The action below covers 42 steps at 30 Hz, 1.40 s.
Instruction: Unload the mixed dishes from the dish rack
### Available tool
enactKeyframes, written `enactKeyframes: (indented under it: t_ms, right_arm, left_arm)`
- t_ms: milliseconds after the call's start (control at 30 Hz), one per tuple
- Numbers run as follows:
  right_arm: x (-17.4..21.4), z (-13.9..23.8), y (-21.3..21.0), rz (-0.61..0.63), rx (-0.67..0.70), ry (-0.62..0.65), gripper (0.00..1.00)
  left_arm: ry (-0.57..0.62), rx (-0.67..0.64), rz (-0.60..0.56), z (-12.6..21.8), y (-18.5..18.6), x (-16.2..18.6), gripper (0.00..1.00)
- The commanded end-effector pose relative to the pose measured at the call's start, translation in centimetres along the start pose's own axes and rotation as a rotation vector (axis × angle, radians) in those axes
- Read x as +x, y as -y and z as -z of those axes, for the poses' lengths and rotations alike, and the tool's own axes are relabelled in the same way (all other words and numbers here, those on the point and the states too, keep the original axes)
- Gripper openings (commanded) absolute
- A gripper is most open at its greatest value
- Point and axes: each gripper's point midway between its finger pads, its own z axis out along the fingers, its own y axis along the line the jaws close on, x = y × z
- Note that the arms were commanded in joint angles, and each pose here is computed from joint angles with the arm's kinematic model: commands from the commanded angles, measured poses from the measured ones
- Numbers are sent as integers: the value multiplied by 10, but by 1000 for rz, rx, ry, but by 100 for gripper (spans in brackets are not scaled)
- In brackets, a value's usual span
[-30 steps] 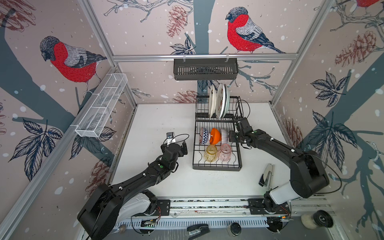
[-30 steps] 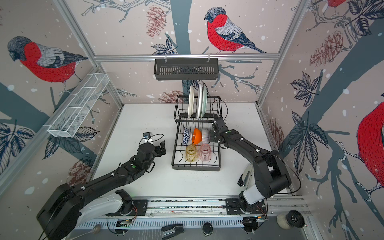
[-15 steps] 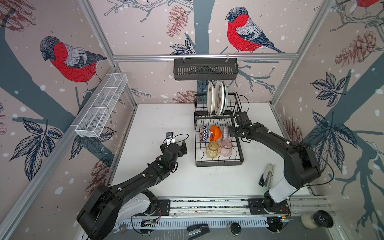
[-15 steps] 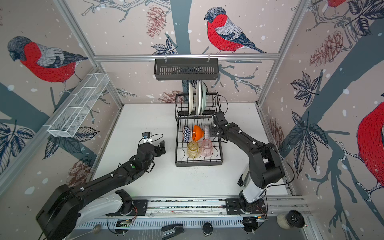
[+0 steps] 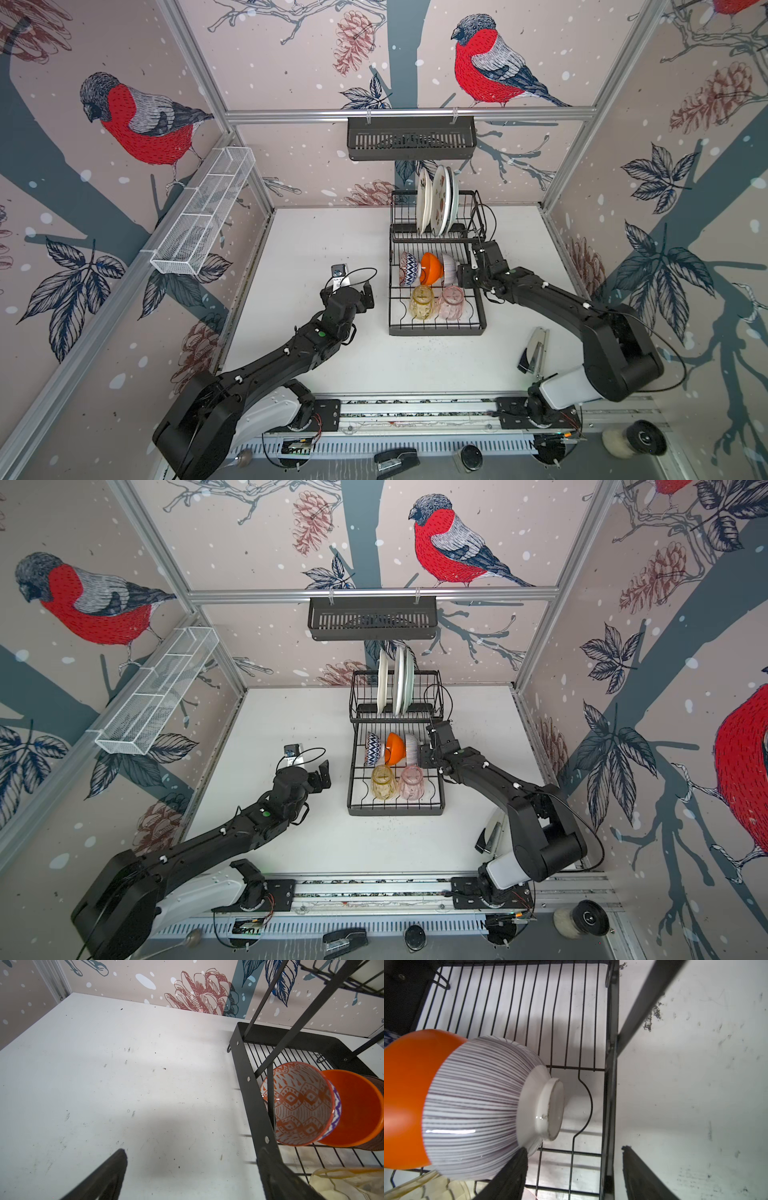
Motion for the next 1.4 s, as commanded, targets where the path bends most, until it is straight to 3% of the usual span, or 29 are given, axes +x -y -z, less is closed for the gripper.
enactKeyframes:
  t_ms: [0,567,833,933,1033,1167,1367]
  right_arm:
    - [-14,11,-7,12,-18,75,73]
    - [4,28,-3,16,-21,79,75]
    - [13,15,-1,-5,-8,45,65]
    - [15,13,2,-6,12,46,56]
    - [17,13,6,-17,30,63,57]
    - [21,16,6,-43,16,119,66]
    - [25,21,6,-52,18,174,68]
  left_arm:
    - [22,2,7,2,1,-6,98]
    - [26,20,22,5,3,-8,98]
    - [28,19,25,5,2,-8,97]
    - [28,22,24,5,3,-8,98]
    - [28,23,24,5,3,-8,98]
    - [26,24,25,4,3,-8,98]
    - [23,26,24,4,4,-7,98]
